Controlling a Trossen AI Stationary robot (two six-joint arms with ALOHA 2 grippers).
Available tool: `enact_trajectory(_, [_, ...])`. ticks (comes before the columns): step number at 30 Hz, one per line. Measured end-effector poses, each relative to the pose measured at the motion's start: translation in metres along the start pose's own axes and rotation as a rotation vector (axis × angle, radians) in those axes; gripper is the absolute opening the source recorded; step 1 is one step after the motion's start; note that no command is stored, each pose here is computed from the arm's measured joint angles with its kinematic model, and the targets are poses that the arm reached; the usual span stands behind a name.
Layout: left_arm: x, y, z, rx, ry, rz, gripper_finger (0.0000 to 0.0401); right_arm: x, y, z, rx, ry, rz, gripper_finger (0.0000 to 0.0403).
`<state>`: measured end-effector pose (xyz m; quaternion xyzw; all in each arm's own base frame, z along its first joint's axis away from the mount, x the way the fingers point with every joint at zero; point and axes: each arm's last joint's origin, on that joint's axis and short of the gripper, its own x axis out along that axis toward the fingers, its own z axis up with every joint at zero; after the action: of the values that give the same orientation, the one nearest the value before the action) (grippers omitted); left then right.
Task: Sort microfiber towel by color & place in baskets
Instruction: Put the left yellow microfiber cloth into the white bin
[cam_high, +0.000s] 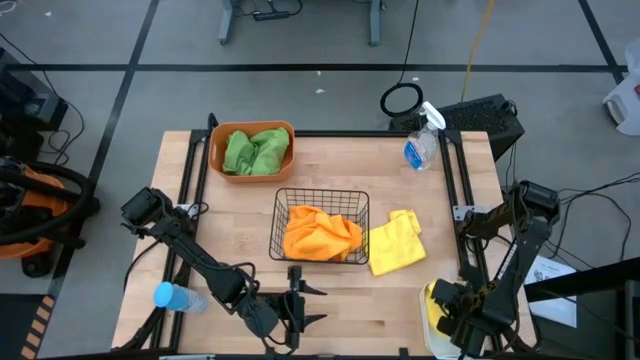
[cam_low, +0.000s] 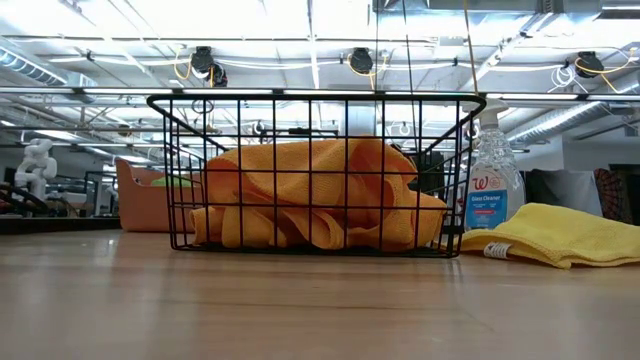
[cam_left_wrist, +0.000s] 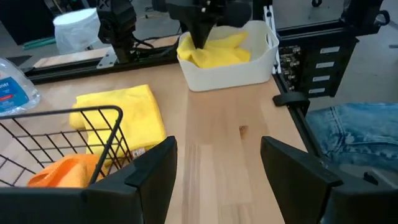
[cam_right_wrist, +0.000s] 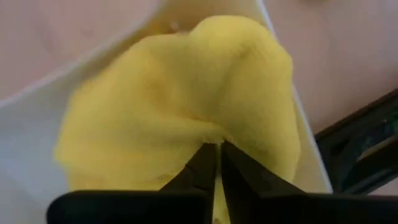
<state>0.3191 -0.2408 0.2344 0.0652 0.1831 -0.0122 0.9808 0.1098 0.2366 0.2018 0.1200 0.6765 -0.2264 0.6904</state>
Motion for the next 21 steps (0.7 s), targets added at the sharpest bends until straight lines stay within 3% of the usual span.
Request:
enact_trajectory(14, [0.0, 0.0, -0.001, -0.016, 0.009, -0.004, 0.0237, 0.042, -0.006, -0.001, 0.033, -0.001, 0.037, 0.0003])
enact_trajectory(21, [0.0, 0.0, -0.002, -0.01, 0.017, -0.002, 0.0237, 0.03, 0.0, -0.001, 0.027, 0.005, 0.069, 0.0006])
